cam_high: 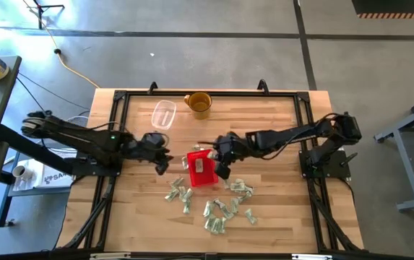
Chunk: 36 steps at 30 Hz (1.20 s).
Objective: Pick and place Stevia / Truvia into bins
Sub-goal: Put the white stevia packet into the red basket, then adjust the red basket
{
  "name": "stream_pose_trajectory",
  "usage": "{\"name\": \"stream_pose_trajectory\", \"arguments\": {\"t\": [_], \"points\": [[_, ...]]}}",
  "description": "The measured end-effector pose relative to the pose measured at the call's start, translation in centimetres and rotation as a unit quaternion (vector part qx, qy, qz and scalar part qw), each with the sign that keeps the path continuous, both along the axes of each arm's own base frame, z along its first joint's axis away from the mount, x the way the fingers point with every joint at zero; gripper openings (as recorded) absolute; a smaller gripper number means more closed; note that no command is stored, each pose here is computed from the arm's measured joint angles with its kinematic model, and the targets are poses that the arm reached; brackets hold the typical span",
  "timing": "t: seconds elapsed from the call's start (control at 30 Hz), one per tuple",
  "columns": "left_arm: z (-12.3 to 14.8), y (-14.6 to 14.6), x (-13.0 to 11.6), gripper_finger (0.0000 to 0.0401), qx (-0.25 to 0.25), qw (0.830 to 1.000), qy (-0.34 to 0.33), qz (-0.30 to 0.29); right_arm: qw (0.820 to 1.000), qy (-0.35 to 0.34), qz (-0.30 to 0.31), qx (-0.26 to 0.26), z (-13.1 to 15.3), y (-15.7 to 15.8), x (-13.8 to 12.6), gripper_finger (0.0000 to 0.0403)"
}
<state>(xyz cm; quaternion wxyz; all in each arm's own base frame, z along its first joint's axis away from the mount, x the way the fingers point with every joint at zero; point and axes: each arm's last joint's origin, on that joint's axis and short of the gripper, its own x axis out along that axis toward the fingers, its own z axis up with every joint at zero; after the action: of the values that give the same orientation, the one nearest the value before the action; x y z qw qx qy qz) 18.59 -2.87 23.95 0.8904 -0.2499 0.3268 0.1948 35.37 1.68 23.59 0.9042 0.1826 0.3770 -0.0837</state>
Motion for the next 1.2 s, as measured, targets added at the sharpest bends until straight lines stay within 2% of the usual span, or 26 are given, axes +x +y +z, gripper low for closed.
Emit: {"name": "stream_pose_trajectory", "arguments": {"t": [0.07, 0.2, 0.3, 0.4, 0.47, 0.5, 0.57, 0.63, 0.7, 0.77, 0.9, 0.97, 1.1, 1.2], "points": [[-0.8, 0.1, -1.0, 0.0204, -0.017, 1.000, -0.012, -0.013, 0.999, -0.016, 0.020, 0.028, 0.5, -0.6, 0.9, 0.0002], [-3.2, 0.2, -1.8, 0.0204, -0.040, 0.999, -0.015, -0.003, 0.994, 0.010, 0.046, 0.097, -1.4, -1.6, 3.0, 0.0021], [-4.6, 0.2, -1.9, 0.0204, -0.053, 0.998, -0.022, 0.012, 0.988, 0.017, 0.061, 0.139, -2.7, -2.0, 4.9, 0.0057], [-5.0, 0.3, -1.7, 0.0204, -0.049, 0.998, -0.025, 0.025, 0.985, 0.011, 0.078, 0.153, -2.6, -2.2, 6.2, 0.0102], [-4.8, 0.3, -1.6, 0.0204, -0.048, 0.998, -0.038, 0.027, 0.988, 0.016, 0.083, 0.133, -2.5, -2.4, 6.7, 0.0133], [-4.7, 0.3, -1.5, 0.0204, -0.043, 0.998, -0.043, 0.030, 0.992, 0.024, 0.067, 0.107, -2.3, -2.6, 6.7, 0.0147], [-4.8, 0.4, -1.5, 0.0204, -0.035, 0.998, -0.039, 0.036, 0.999, 0.033, 0.005, 0.036, -1.4, -3.1, 6.8, 0.0168], [-4.8, 0.4, -1.5, 0.0204, -0.033, 0.998, -0.041, 0.038, 0.998, 0.046, -0.045, -0.016, -0.4, -3.7, 6.6, 0.0175], [-4.8, 0.4, -1.5, 0.0205, -0.032, 0.998, -0.040, 0.039, 0.996, 0.049, -0.066, -0.015, 0.1, -4.9, 6.5, 0.0164], [-4.8, 0.4, -1.5, 0.0204, -0.032, 0.998, -0.041, 0.039, 0.995, 0.056, -0.086, 0.008, -0.5, -6.3, 6.5, 0.0136], [-4.8, 0.4, -1.5, 0.0204, -0.030, 0.998, -0.041, 0.041, 0.989, 0.075, -0.115, 0.062, -2.5, -8.8, 6.8, 0.0041], [-4.8, 0.4, -1.5, 0.0205, -0.025, 0.998, -0.043, 0.047, 0.987, 0.080, -0.110, 0.080, -3.8, -9.2, 7.2, 0.0011], [-4.8, 0.5, -1.5, 0.0205, -0.021, 0.997, -0.045, 0.053, 0.986, 0.077, -0.101, 0.106, -5.6, -8.6, 8.2, 0.0029], [-4.8, 0.5, -1.5, 0.0205, -0.021, 0.997, -0.045, 0.055, 0.987, 0.076, -0.088, 0.113, -6.3, -7.9, 8.7, 0.0025]]}}
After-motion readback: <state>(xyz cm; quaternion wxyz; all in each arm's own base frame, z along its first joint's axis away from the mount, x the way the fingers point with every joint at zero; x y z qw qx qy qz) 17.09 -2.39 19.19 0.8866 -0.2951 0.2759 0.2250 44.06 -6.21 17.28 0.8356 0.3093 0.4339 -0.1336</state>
